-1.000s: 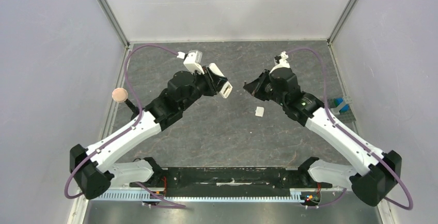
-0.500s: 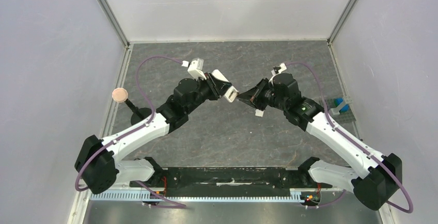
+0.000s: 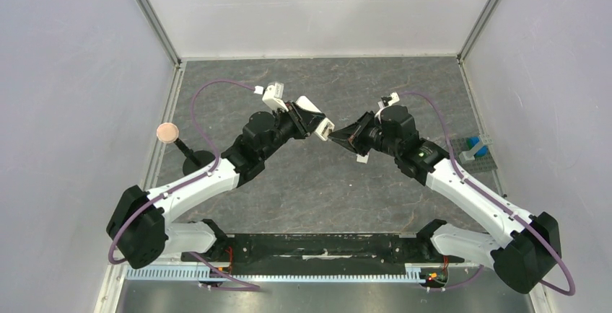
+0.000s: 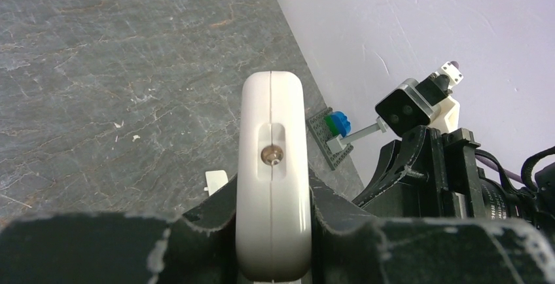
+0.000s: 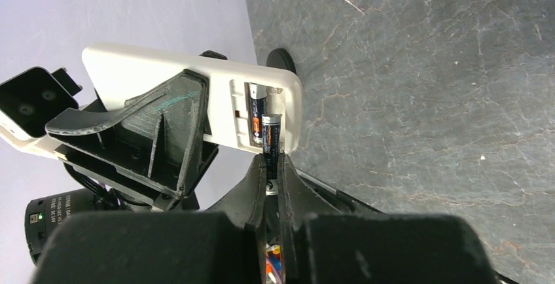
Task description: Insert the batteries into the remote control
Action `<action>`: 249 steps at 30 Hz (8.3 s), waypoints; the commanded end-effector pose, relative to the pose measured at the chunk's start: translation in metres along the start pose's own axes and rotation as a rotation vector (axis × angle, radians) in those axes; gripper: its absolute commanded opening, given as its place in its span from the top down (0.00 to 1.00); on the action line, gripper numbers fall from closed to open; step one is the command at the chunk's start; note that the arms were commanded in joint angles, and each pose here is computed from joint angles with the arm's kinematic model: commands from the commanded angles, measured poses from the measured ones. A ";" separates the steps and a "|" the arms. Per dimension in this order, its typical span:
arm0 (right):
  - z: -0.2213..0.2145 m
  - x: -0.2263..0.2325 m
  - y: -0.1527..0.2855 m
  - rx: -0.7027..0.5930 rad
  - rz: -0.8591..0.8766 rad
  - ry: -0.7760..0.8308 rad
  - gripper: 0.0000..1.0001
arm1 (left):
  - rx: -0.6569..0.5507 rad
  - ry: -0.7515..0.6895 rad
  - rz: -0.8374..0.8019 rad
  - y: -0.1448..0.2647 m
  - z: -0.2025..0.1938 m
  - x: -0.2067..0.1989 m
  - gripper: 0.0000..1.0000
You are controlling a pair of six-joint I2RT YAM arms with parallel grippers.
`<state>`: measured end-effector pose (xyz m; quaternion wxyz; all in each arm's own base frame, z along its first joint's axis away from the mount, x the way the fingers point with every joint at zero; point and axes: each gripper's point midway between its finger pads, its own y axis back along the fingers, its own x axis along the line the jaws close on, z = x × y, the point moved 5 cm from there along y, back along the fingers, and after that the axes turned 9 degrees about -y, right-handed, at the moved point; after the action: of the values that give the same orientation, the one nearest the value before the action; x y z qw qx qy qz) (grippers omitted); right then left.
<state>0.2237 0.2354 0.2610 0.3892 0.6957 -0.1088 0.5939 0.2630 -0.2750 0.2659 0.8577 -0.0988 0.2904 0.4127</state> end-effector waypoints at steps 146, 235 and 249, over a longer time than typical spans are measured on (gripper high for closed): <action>-0.001 -0.014 -0.009 0.344 0.255 0.279 0.35 | 0.566 0.365 -0.599 0.060 0.043 -0.044 0.98; 0.007 0.012 -0.008 0.162 0.335 0.568 0.60 | 0.238 0.350 -0.446 0.043 0.049 -0.021 0.98; 0.030 0.037 0.029 0.008 0.369 0.521 0.12 | 0.230 0.227 -0.133 0.033 0.023 0.028 0.98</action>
<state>0.2334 0.2239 0.2900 0.2558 0.5165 -0.0987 0.8112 0.2562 -0.2332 0.2645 0.8357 -0.0596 0.4740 0.2707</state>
